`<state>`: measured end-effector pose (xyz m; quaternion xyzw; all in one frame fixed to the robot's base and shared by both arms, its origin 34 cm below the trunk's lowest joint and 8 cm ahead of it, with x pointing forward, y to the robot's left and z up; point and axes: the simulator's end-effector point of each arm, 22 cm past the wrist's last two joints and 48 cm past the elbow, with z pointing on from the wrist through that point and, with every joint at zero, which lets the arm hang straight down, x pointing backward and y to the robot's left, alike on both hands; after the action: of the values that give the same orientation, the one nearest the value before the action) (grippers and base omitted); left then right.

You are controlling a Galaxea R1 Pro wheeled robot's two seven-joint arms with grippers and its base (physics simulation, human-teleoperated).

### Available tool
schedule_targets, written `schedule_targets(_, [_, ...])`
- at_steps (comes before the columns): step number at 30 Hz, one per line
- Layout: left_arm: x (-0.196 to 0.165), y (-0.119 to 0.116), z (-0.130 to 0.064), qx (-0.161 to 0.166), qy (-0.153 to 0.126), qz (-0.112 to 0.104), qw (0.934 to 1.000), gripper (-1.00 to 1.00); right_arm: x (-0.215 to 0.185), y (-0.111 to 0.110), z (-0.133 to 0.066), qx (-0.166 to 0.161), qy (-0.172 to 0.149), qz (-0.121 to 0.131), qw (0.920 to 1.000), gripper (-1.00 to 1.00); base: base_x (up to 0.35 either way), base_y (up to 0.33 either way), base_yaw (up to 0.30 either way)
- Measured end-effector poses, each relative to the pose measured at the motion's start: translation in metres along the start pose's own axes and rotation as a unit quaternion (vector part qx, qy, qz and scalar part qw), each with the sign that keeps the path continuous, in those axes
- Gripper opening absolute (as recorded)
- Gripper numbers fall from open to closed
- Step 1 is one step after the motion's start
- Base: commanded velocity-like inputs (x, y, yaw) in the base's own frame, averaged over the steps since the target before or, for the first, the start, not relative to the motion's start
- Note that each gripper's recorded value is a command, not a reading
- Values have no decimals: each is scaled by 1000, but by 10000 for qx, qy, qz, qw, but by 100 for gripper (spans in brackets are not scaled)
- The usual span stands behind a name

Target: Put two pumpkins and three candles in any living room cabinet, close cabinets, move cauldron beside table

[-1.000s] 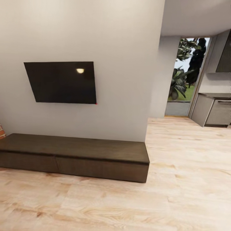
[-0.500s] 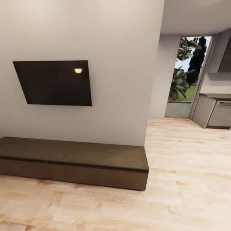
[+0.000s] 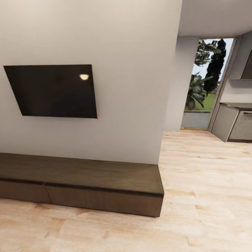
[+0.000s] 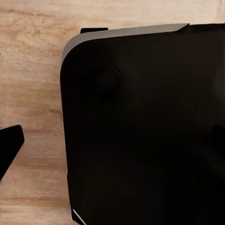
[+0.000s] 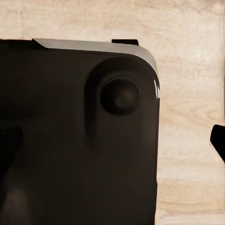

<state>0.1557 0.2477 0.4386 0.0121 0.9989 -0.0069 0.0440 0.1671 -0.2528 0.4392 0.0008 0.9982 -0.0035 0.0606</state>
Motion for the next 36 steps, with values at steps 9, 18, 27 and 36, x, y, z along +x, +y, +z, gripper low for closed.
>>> schedule_targets(9, [0,0,0,-3,-1,2,10000,100,-4,1,0,-13,-92,-40,9999,100,170,0,0])
schedule_targets(18, [0,1,0,-7,-2,5,10000,100,-6,1,0,-13,-135,-1,9999,100,214,0,0])
schedule_targets(27, [0,2,0,-18,-1,6,10000,100,-21,0,-1,-5,-484,19,9988,100,215,57,0])
schedule_targets(36, [0,3,0,-21,1,5,10000,100,-22,2,-1,-18,-494,22,9988,100,177,9,0])
